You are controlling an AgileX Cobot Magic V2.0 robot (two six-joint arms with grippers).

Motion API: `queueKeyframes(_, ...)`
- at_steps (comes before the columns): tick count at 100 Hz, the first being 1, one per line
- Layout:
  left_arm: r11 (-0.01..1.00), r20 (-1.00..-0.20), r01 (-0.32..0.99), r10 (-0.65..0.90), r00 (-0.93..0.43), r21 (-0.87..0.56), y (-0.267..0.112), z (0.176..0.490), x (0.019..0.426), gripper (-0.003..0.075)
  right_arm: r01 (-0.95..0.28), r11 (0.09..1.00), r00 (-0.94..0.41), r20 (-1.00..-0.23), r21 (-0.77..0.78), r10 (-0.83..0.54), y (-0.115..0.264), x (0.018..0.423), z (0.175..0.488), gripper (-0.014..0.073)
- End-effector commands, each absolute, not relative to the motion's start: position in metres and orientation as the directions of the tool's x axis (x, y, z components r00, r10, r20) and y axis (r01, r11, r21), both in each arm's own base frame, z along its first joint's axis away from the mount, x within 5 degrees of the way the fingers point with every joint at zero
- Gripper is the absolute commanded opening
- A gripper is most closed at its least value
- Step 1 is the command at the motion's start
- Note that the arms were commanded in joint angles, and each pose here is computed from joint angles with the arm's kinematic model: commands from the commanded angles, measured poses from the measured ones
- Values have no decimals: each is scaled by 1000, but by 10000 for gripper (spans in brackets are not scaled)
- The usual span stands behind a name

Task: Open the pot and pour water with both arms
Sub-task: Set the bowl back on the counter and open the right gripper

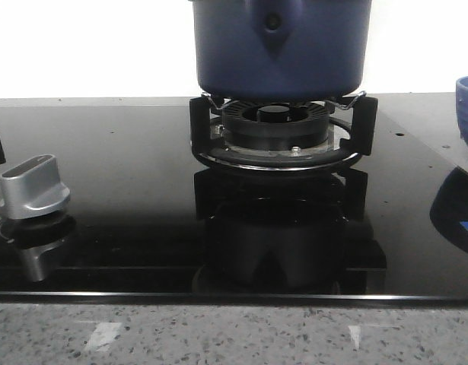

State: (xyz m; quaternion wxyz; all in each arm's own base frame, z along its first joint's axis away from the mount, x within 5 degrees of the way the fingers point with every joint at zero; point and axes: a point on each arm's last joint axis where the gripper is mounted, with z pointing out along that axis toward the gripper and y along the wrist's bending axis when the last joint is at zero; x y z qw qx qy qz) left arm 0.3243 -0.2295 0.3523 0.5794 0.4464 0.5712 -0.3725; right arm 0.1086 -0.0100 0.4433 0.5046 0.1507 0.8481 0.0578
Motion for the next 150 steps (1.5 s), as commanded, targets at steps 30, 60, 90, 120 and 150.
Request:
queueKeyframes(30,331,-995,943,-67,74,48,-235,379,330,263,165,956,-400,-870,241,288,-8,103,454,-69)
queueKeyframes(60,335,-996,942,-80,26,-2,-235,378,331,263,167,956,-409,-866,240,289,-8,103,453,-69)
queueKeyframes(90,343,-996,939,-88,-7,-37,-234,378,332,264,166,956,-417,-862,240,289,-7,103,452,-69)
queueKeyframes(120,330,-996,943,-92,-6,-36,-235,378,330,456,169,956,-433,-854,239,289,-7,102,450,-69)
queueKeyframes(150,328,-994,945,-105,21,-15,-235,388,330,506,161,961,-436,-858,224,273,-7,102,450,-69)
